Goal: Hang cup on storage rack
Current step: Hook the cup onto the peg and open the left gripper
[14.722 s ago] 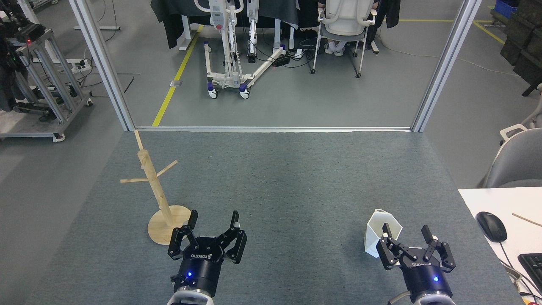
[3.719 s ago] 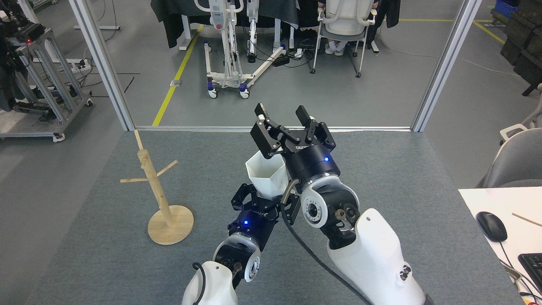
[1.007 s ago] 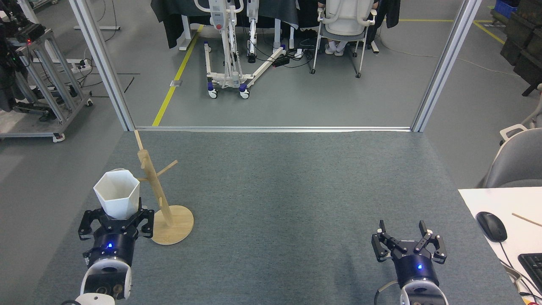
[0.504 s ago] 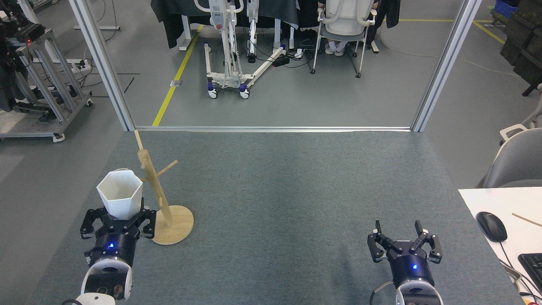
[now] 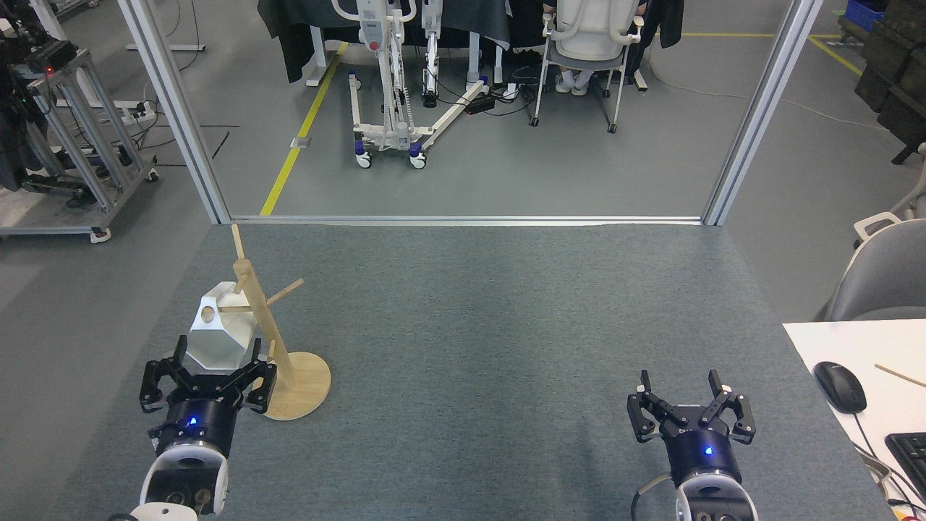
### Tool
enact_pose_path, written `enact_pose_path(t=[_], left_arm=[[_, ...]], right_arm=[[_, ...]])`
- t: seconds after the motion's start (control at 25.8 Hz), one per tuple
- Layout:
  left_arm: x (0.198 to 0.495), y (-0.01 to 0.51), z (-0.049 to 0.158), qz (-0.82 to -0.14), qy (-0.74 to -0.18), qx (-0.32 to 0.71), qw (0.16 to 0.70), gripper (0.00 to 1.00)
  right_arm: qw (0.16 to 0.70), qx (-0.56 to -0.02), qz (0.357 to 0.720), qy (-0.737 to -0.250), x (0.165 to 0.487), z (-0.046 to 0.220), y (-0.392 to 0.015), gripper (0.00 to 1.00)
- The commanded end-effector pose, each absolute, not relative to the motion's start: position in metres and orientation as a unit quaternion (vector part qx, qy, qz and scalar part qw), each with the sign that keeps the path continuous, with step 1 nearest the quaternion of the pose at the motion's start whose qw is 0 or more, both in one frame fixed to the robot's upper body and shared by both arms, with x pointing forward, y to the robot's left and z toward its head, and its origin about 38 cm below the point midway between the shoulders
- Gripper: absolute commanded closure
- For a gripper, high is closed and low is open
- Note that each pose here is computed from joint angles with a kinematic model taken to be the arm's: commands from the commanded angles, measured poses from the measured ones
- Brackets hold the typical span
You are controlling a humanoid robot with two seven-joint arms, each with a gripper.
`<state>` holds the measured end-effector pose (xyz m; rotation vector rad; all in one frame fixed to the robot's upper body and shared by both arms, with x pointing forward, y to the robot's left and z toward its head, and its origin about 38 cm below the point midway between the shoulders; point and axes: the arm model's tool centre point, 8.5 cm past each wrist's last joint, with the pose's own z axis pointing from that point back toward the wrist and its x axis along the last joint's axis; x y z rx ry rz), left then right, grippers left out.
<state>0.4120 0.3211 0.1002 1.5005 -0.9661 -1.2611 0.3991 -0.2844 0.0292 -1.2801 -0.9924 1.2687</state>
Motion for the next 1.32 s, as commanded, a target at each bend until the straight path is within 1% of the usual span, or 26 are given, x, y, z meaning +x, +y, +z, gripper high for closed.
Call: enact_pose_path(t=[0.0,0.27,0.54,0.66,0.77,0.89,0.97,1.01,1.12,1.2,1.28], left_arm=[[0.413,0.321,0.100,-0.512,-0.392,0.609,0.461,0.00],[0.411,0.317,0.100,-0.509,-0.398,0.609,0.461,0.00],[0.399,0.309,0.116,-0.491,-0.420,0.623,0.441,0.00],[0.389,0.301,0.122,-0.476,-0.435,0.629,0.435,0.00],[0.378,0.290,0.134,-0.451,-0.462,0.640,0.417,0.00],[0.368,0.272,0.142,-0.425,-0.495,0.638,0.409,0.00],[0.363,0.250,0.134,-0.413,-0.519,0.618,0.422,0.00],[0.362,0.233,0.131,-0.409,-0.536,0.601,0.429,0.00],[0.362,0.181,0.123,-0.423,-0.574,0.544,0.442,0.00],[0.363,0.149,0.110,-0.447,-0.582,0.498,0.463,0.01],[0.371,0.129,0.102,-0.468,-0.577,0.460,0.486,0.01]], right_arm=[[0.515,-0.533,0.528,-0.415,0.400,0.030,-0.284,0.01],[0.517,-0.533,0.528,-0.413,0.398,0.029,-0.285,0.01],[0.520,-0.534,0.521,-0.416,0.400,0.032,-0.288,0.01],[0.517,-0.537,0.518,-0.419,0.403,0.036,-0.288,0.01],[0.504,-0.551,0.501,-0.439,0.414,0.060,-0.285,0.01],[0.497,-0.556,0.476,-0.466,0.417,0.082,-0.284,0.01],[0.488,-0.561,0.467,-0.478,0.417,0.096,-0.285,0.01],[0.485,-0.564,0.465,-0.480,0.416,0.098,-0.285,0.01],[0.471,-0.575,0.477,-0.470,0.411,0.101,-0.298,0.01],[0.470,-0.574,0.485,-0.464,0.393,0.095,-0.303,0.01],[0.470,-0.574,0.485,-0.462,0.376,0.092,-0.303,0.01]])
